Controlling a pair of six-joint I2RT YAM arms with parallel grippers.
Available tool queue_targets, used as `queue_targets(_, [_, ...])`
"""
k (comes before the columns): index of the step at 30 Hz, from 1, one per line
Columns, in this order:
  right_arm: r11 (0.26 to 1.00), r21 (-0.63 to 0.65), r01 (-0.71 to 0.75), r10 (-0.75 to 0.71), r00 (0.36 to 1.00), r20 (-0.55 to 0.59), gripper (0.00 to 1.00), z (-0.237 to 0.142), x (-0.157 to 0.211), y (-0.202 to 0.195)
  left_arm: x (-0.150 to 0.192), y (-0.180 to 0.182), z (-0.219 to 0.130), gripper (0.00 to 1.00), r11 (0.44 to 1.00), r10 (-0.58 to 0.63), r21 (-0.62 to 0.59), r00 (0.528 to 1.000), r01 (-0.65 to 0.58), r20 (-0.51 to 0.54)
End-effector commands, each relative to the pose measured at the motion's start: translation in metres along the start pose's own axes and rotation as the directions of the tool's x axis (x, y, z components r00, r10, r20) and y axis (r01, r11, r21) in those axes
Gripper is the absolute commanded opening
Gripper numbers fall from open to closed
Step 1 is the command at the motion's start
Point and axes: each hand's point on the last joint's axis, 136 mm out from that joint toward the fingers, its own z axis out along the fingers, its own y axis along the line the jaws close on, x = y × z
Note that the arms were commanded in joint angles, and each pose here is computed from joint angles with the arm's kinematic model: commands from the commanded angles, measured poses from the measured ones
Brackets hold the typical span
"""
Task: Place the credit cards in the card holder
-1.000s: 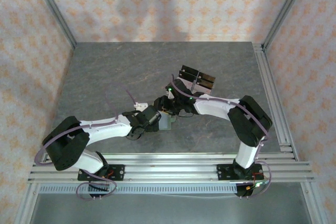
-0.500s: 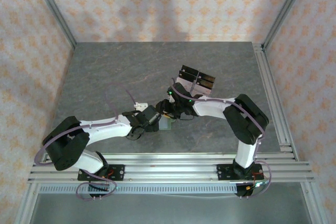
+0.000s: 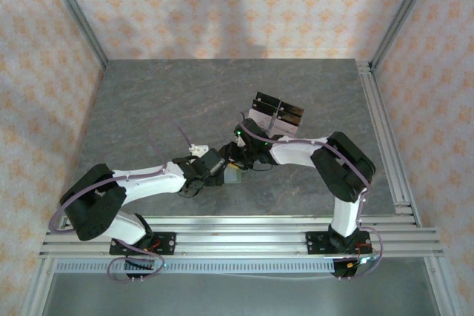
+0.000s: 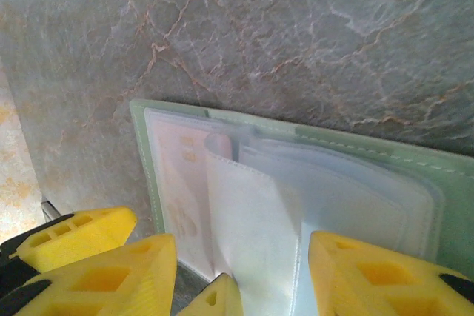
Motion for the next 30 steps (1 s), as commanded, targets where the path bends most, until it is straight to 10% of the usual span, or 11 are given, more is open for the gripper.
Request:
queue_targets(1, [0.999, -0.028, 0.021, -0.021, 1.000, -0.006, 0.50, 0.004, -0.002, 0.016, -0.008, 0.000, -0.006, 1.00, 1.000, -0.001, -0.011, 0.999, 0.001, 0.040])
queue_targets(30, [0.993, 0.083, 0.082, -0.079, 0.996, -0.040, 0.50, 0.050, 0.001, 0.054, -0.008, 0.082, -0.082, 1.00, 0.982, -0.185, 0.010, 0.961, 0.187, 0.204])
